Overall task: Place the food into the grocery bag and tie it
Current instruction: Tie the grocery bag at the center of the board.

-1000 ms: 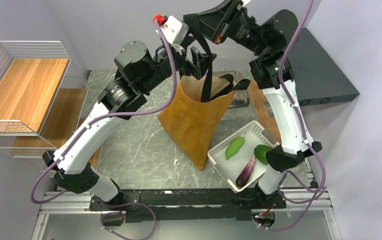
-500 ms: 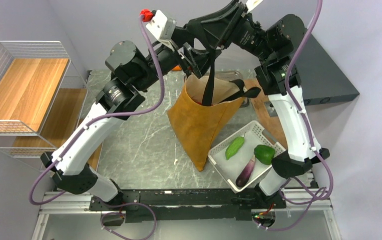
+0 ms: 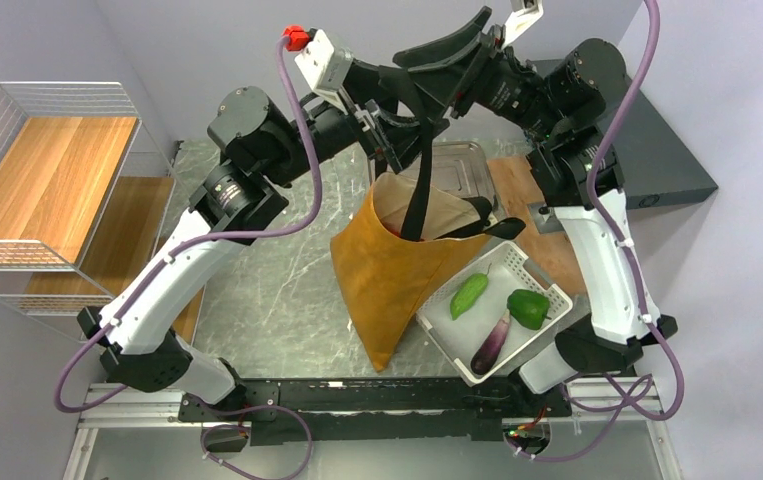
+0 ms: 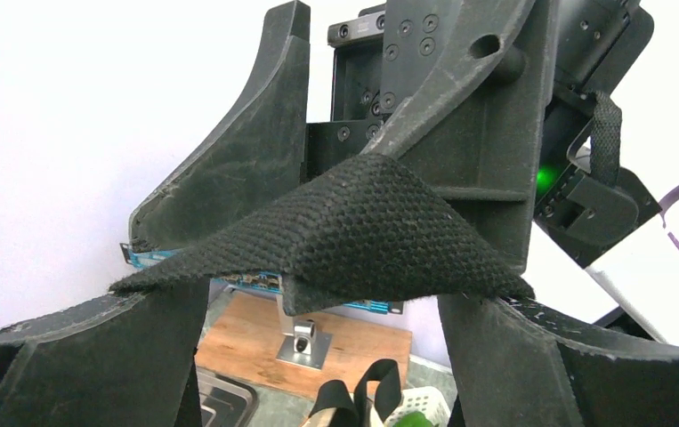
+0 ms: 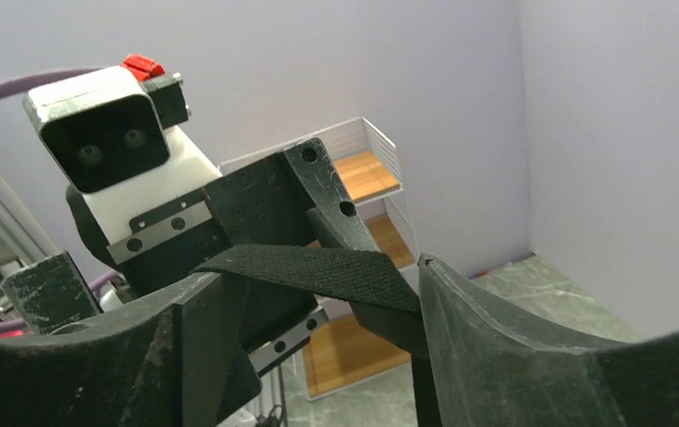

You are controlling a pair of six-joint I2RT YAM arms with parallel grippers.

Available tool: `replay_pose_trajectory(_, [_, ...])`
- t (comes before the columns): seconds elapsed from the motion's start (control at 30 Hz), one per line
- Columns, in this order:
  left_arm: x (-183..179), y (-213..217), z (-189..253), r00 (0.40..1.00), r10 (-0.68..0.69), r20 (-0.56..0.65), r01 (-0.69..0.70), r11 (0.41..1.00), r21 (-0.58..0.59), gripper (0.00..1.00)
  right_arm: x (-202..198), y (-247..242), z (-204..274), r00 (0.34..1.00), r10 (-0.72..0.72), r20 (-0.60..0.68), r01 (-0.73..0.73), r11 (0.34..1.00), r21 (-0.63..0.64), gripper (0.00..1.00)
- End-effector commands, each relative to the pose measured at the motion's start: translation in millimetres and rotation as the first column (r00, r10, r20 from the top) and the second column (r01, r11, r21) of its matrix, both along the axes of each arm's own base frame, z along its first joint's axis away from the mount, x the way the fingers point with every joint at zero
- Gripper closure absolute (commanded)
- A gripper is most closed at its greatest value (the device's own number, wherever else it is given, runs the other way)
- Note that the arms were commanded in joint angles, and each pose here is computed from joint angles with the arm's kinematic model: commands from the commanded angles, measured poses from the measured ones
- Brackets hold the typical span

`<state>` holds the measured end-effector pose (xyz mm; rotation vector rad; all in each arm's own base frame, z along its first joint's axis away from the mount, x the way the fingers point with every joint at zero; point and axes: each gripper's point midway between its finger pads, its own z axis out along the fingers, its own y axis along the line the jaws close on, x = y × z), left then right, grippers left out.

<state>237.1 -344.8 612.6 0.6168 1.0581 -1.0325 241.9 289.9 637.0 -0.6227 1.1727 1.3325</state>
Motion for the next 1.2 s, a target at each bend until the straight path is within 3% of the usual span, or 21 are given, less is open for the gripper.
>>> replay_pose_trajectory(0.0, [-41,69,103,0.978,0.08,0.19,-0.014,0.946,-0.324,0.01,-43,-9,-6,0.99,0.061,0.13,-0.049,0.995,-0.091,0.25])
replay_pose_trajectory(0.1, [-38,74,102,0.978,0.097,0.187,-0.03,0.944,-0.328,0.01,-47,-10,-21,0.989,0.076,0.128,-0.058,0.988,-0.142,0.18])
replay_pose_trajectory(0.3, [-31,76,98,0.977,0.114,0.18,-0.048,0.94,-0.339,0.01,-50,-13,-42,0.99,0.08,0.113,-0.057,0.979,-0.193,0.15])
replay_pose_trajectory(0.73, [-22,81,100,0.98,0.104,0.17,-0.037,0.933,-0.358,0.0,-37,-35,-89,0.983,-0.073,0.166,0.126,0.934,-0.334,0.12])
replay_pose_trajectory(1.17, [-20,88,102,0.983,0.071,0.167,-0.001,0.922,-0.387,0.01,-22,-56,-100,0.957,-0.235,0.171,0.282,0.89,-0.357,0.12])
